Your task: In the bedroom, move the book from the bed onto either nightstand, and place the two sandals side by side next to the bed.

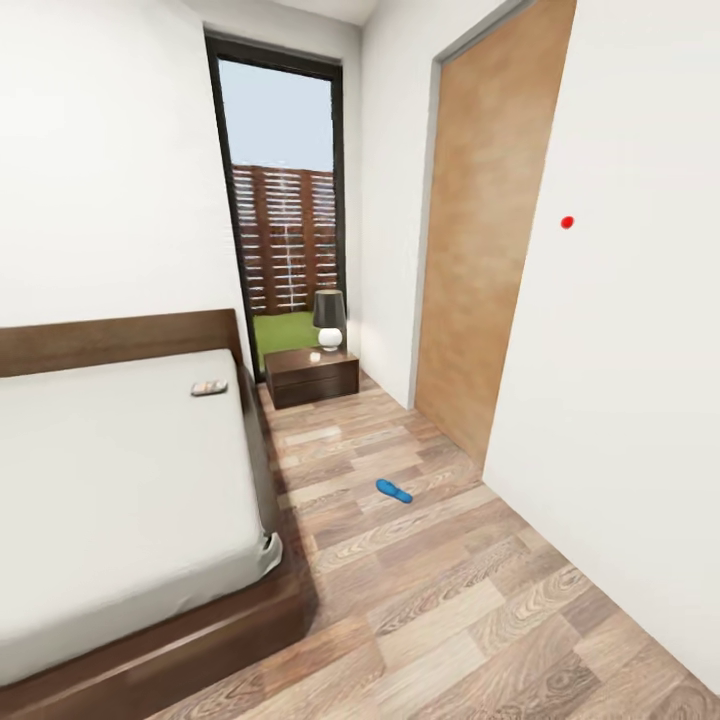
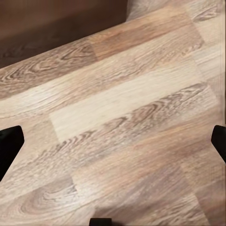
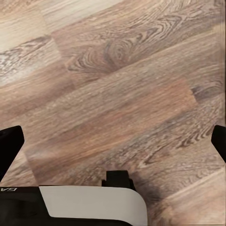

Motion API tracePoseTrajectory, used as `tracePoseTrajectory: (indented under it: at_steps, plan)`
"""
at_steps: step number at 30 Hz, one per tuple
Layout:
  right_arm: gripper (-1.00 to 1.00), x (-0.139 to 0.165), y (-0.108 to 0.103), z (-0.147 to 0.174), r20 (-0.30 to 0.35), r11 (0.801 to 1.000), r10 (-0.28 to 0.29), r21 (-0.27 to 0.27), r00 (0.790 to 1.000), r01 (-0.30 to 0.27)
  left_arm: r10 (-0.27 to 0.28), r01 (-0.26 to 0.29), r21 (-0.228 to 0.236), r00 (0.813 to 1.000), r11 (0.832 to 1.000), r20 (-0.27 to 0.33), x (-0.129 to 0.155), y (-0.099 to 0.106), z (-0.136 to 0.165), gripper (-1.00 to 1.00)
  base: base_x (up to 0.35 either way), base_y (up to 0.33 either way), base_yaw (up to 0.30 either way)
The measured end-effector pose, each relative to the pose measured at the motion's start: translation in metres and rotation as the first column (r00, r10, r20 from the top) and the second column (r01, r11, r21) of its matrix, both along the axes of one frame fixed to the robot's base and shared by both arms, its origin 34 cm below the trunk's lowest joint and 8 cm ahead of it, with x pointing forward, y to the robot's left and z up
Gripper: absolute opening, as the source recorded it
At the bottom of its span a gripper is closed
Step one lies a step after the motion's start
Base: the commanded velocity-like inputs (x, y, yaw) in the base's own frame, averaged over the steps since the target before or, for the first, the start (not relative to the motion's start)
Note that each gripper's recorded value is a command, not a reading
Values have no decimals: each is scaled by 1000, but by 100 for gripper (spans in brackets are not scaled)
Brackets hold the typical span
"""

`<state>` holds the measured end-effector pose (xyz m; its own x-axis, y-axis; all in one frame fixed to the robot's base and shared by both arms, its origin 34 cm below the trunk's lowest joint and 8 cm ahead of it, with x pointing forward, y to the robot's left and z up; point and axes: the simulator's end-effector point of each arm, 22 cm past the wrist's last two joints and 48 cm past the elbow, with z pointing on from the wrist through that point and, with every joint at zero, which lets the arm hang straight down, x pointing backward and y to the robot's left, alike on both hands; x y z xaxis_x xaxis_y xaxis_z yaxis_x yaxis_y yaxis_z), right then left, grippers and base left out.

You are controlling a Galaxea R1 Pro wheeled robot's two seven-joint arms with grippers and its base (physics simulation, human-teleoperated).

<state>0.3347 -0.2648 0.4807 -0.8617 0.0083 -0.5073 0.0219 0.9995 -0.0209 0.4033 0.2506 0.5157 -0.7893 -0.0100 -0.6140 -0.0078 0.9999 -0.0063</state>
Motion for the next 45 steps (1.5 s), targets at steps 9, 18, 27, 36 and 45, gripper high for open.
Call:
tracePoseTrajectory:
  at_steps: [9,18,27,36,45]
  plan:
    - [100,0,0,0,0,1000,0,0,1000,0,0,0,0,1000,1000,0,0,0,0,100,0,0,-222]
    - [100,0,0,0,-1,1000,0,0,1000,0,0,0,1,1000,1000,0,0,0,0,100,0,0,-222]
    - [100,0,0,0,-1,1000,0,0,1000,0,-1,1,0,1000,1000,0,0,0,0,100,0,0,-222]
    - [100,0,0,0,-1,1000,0,-1,1000,0,-2,2,0,1000,1000,0,0,-1,0,100,0,0,-222]
    - [100,0,0,0,-1,1000,0,-1,1000,0,-2,2,0,1000,1000,-1,0,-1,0,100,0,0,-221]
